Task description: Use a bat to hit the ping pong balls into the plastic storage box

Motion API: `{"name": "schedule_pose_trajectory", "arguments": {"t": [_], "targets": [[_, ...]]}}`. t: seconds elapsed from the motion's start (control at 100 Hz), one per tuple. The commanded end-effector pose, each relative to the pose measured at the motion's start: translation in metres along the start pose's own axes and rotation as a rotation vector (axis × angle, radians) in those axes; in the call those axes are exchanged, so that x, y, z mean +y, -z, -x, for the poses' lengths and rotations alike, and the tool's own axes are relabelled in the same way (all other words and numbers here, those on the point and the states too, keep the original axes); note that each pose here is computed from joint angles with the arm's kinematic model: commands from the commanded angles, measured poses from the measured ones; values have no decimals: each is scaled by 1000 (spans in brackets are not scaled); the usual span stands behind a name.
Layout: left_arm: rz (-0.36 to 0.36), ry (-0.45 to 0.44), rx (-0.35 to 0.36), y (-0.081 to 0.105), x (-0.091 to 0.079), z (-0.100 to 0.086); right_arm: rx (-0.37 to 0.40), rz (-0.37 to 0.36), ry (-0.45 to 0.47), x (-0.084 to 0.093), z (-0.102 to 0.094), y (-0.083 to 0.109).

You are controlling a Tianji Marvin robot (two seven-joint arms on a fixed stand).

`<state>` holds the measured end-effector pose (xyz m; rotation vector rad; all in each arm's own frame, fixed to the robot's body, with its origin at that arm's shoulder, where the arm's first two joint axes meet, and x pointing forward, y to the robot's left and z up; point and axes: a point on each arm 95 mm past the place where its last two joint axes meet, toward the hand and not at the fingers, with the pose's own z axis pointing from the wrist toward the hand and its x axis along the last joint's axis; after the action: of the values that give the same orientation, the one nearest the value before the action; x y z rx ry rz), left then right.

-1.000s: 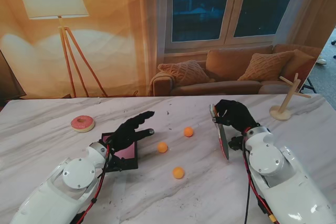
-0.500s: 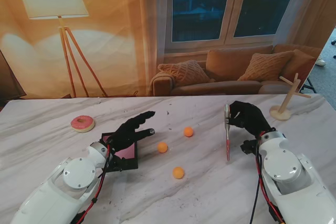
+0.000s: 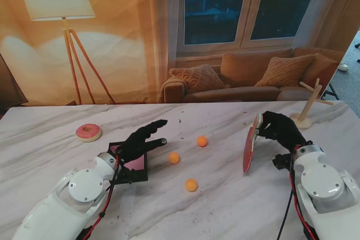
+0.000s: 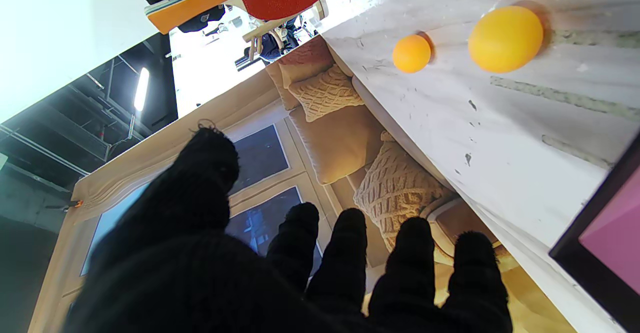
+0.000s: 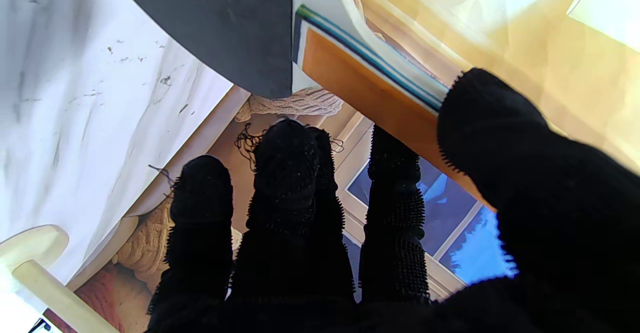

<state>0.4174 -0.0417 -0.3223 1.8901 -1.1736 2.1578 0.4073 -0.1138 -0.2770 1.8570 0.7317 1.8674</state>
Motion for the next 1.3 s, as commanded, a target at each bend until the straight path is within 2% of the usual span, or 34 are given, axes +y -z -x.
{"name": "schedule_pose_trajectory", "arguments": {"t": [0.0, 0.53, 1.29], "targets": [[15, 5, -4, 0, 3, 1, -27, -19, 17, -2, 13, 6], [13, 1, -4, 1, 2, 0, -31, -28, 31, 5, 22, 11], [18, 2, -6, 1, 2, 0, -56, -12, 6, 1, 21, 15]]}}
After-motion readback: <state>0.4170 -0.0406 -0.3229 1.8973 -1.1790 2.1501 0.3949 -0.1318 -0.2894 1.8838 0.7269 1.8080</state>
